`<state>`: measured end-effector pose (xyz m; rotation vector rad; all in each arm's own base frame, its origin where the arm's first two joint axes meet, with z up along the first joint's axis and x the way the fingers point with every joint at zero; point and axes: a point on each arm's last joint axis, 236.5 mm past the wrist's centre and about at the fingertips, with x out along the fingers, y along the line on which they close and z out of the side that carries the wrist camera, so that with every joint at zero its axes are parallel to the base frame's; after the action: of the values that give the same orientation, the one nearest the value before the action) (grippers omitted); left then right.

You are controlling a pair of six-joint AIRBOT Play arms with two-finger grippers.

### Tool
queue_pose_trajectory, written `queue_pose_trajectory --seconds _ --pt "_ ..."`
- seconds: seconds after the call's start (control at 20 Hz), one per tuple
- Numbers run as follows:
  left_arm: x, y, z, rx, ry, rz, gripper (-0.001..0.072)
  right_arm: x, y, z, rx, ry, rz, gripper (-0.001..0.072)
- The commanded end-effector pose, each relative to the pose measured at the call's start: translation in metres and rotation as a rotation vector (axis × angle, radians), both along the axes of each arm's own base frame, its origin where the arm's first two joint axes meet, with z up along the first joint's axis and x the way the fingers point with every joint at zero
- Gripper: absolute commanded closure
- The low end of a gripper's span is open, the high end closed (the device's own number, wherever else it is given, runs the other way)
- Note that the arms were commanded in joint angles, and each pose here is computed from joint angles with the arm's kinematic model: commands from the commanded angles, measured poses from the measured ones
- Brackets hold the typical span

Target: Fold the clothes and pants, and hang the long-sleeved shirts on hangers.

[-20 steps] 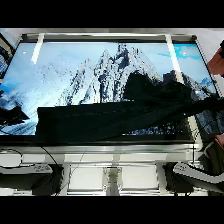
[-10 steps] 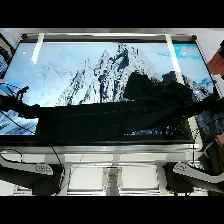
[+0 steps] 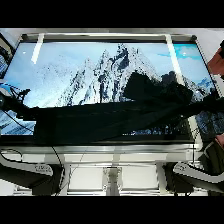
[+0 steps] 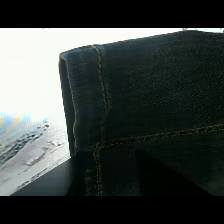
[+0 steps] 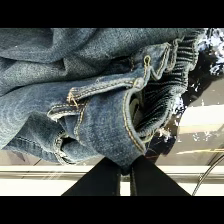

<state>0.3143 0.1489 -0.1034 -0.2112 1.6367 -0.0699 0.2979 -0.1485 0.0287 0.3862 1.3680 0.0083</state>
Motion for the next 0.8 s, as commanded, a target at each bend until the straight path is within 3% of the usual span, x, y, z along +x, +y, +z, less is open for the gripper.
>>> queue_pose_trajectory --seconds 0.0,0.75 --pt "0.002 0.006 0.007 0.030 -0.022 -0.034 0.0327 0.001 0.000 0.001 0.001 -0.005 -0.002 0.0685" --pt "0.012 -0.001 0.009 0.003 -0.075 -0.076 0.0349 0.001 0.000 0.001 0.001 -0.004 -0.002 0.0685"
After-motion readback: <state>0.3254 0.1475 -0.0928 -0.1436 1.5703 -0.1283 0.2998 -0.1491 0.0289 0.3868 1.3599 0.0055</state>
